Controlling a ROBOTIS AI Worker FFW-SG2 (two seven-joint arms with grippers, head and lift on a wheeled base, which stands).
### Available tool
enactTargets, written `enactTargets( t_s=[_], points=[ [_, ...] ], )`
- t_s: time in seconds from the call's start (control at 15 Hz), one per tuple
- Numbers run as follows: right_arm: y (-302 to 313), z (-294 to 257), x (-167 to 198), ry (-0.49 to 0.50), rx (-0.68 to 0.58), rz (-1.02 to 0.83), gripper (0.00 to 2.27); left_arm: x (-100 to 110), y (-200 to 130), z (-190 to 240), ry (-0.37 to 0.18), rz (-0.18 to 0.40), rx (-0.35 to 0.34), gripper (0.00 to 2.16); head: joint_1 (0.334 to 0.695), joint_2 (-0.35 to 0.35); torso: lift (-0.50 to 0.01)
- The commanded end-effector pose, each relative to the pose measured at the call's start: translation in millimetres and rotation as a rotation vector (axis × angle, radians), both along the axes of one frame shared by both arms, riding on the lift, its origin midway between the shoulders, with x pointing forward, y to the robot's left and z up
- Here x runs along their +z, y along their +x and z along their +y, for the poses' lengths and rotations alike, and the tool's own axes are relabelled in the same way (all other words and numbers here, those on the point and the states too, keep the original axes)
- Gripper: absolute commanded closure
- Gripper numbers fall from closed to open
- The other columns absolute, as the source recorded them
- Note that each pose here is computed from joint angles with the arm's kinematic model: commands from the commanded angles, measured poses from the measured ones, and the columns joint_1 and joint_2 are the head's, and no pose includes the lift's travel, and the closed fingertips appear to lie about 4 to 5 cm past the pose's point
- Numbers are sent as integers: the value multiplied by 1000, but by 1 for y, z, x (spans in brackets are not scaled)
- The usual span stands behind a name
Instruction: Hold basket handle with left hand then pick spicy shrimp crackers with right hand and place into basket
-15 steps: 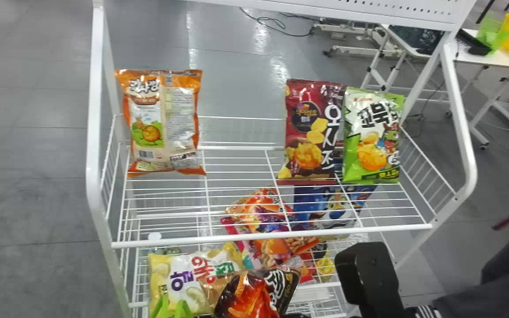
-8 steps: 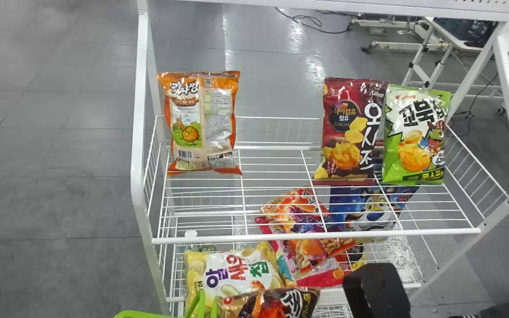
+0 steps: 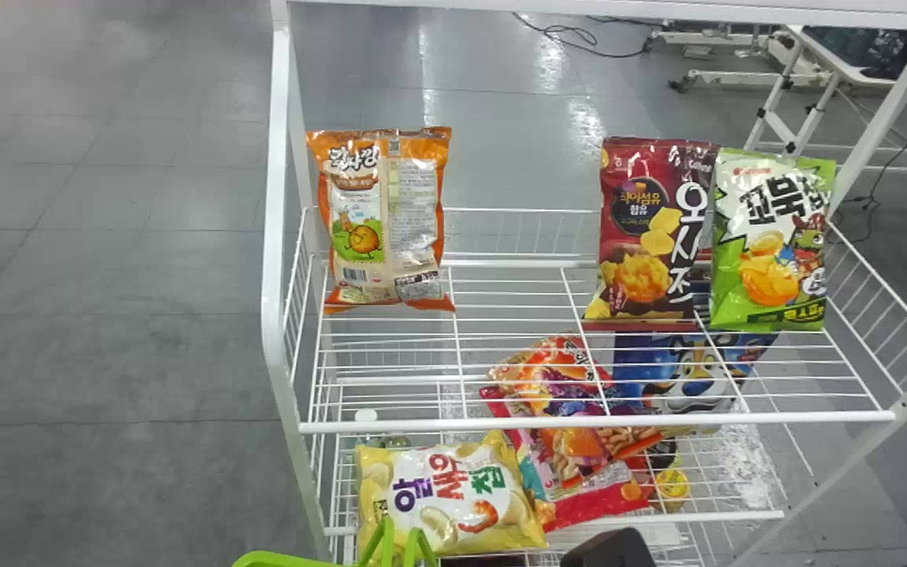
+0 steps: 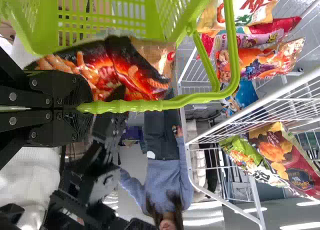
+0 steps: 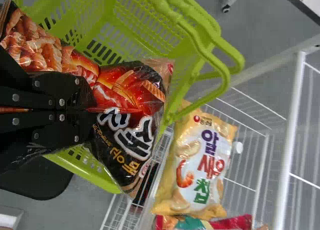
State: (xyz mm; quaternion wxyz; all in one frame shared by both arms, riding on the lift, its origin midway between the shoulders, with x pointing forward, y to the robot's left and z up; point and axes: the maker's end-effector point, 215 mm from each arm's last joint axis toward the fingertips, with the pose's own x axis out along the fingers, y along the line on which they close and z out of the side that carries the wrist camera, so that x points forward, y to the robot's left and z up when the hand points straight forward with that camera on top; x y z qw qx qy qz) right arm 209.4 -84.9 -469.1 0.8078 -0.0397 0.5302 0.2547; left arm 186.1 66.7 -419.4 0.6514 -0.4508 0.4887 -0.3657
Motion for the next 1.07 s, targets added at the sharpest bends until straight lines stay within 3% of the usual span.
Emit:
enactTargets(
  t_s=[0.0,0.27,0.47,0.53,0.6,0.67,0.73,1.0],
  points=[
    [-9,2,-19,-22,19,48,1885,0,0,0,0,1,-1,1895,695,-62,-37],
    [-23,25,-39,-5,62,112,1885,0,-1,-1,-2,2,-3,1895,695,-38,-37],
    [-32,41,-45,-2,95,129,1882,0,-1,-1,0,2,-4,1895,695,31,-37],
    [-30,42,-49,-8,99,135,1764,-1,-1,-1,0,2,-6,1895,695,49,-37],
    [-33,39,-56,-16,98,150,1291,-1,-2,-1,1,2,-7,1895,695,67,-37],
    [-37,35,-64,-27,96,170,539,-1,-2,0,2,2,-8,1895,695,84,-37],
    [-17,44,-66,15,74,115,113,-1,-2,0,2,4,-8,1895,695,85,-37],
    [49,62,-47,134,-1,-155,29,-1,-2,-1,1,4,-9,1895,695,124,-37]
  ],
)
